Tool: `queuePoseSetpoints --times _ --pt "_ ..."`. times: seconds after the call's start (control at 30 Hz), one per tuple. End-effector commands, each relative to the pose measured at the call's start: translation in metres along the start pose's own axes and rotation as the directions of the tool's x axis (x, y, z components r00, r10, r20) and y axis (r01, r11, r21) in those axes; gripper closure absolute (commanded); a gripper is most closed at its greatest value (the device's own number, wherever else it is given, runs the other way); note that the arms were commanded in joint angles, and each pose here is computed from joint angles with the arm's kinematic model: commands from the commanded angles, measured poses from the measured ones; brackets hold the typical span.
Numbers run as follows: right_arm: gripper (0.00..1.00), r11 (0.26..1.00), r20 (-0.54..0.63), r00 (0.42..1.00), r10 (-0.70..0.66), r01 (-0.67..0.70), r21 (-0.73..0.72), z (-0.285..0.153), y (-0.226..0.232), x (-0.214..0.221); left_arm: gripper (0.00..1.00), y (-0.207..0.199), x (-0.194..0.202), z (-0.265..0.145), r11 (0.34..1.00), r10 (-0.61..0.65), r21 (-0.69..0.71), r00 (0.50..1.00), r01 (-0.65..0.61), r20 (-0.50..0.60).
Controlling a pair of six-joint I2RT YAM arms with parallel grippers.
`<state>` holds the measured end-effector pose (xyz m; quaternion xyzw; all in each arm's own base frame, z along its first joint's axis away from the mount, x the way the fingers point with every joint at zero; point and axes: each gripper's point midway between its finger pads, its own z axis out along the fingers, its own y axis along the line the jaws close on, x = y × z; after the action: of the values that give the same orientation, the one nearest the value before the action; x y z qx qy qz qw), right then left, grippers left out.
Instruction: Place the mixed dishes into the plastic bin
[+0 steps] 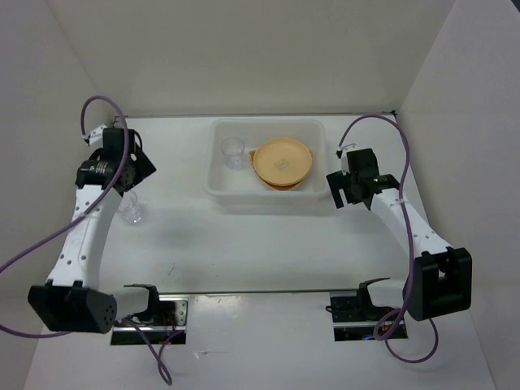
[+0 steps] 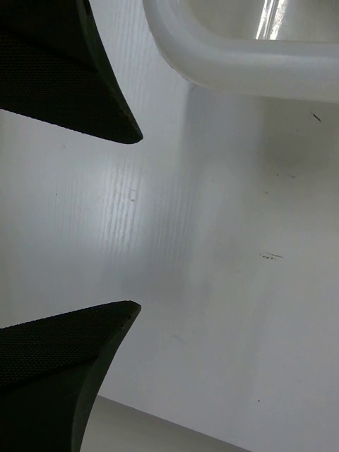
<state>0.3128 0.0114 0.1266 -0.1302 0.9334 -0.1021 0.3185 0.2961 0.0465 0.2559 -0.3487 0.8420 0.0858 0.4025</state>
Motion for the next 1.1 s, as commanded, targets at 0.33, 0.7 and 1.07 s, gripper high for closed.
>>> queuePoseSetpoints --times 0.33,0.7,1.07 --pt "0.04 1.000 0.044 0.999 -0.017 0.018 -0.020 -0.003 0.006 -0.010 0.00 0.023 0.043 0.129 0.997 0.077 0.000 0.981 -0.078 -0.180" --pt "0.04 0.999 0.046 0.999 -0.017 0.019 -0.029 -0.003 0.007 -0.010 0.01 0.009 0.067 0.177 0.989 0.145 0.054 0.949 -0.135 -0.279" --pt "0.04 0.999 0.046 0.999 -0.017 0.019 -0.029 -0.003 0.007 -0.010 1.00 0.008 0.028 0.164 0.998 0.056 -0.008 0.982 -0.058 -0.179"
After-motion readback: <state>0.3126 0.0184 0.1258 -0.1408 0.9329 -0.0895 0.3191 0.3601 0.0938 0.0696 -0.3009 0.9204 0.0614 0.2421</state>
